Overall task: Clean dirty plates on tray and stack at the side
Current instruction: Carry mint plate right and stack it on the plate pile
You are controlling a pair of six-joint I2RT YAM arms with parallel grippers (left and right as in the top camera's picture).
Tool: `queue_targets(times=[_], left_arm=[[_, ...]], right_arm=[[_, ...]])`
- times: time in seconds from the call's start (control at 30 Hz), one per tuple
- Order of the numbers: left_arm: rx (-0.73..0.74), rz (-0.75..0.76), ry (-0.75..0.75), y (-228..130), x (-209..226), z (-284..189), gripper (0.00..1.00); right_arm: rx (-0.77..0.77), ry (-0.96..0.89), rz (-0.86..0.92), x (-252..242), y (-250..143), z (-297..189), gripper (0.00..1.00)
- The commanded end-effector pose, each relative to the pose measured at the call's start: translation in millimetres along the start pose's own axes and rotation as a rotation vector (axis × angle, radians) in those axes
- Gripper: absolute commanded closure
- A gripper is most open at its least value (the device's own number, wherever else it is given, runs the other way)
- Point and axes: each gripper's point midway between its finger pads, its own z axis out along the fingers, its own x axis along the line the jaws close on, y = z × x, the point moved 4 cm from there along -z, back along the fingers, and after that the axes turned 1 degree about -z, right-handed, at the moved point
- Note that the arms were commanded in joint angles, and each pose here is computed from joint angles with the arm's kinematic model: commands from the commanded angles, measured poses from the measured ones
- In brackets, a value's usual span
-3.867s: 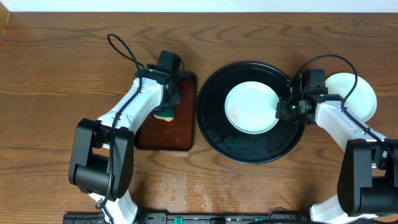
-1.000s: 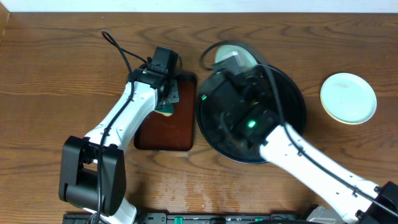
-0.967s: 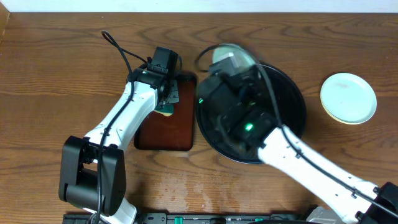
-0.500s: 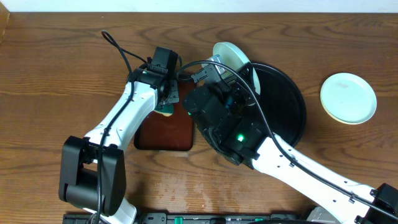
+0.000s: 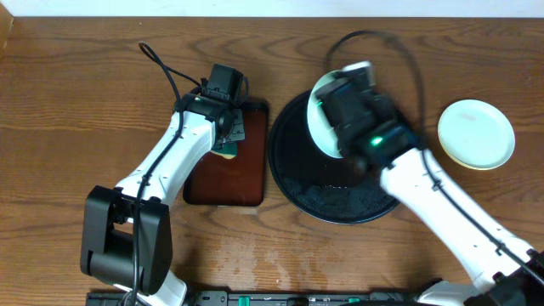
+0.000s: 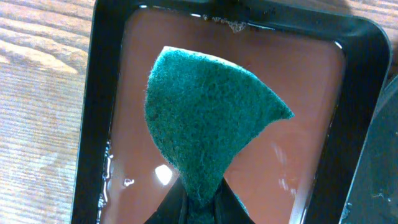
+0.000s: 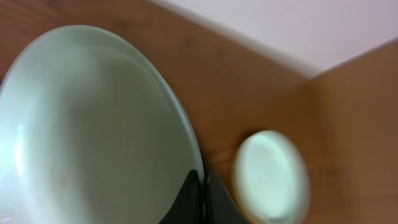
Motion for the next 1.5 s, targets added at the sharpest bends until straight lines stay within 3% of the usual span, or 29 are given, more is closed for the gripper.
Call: queue_targets(times=[0.0, 0.1, 0.23, 0.5, 0.67, 0.87, 1.23, 1.47], left_arm=[[-0.003, 0.006, 0.006, -0.6, 1.6, -1.7, 0.93], [-0.002, 0.006, 0.006, -0.7, 1.6, -1.7, 0.92], [0.001, 0.006, 0.007, -2.2, 2.1, -0.5, 0.92], [-0.001, 0.006, 0.006, -3.0, 2.1, 1.6, 0.92], [-0.006, 0.005, 0.004, -1.9, 1.7, 1.6, 0.92], [-0.006, 0.005, 0.004, -2.0, 1.7, 1.6, 0.92], [-0.007, 0.005, 0.004, -1.9, 1.6, 1.6, 0.92], [-0.007, 0.005, 0.004, -1.9, 1.6, 1.6, 0.92]], right_arm=[[0.129, 0.377, 0.303, 1.1, -3.1, 19.0, 0.99], [0.186, 0.471, 0.434, -29.1, -8.7, 39.3, 0.99], [0.229, 0.463, 0.607, -87.3, -25.2, 66.4, 0.99], [0.301, 0.156, 0.922, -227.2, -101.1, 102.3, 0.99], [0.376, 0.005, 1.051, -277.4, -157.4, 113.0, 0.99], [0.472, -0.032, 1.115, -289.2, -204.1, 135.5, 0.99], [0.591, -0.011, 1.095, -271.5, -236.0, 169.5, 0.99], [0.628, 0.100, 1.084, -248.3, -249.1, 197.2, 0.96]])
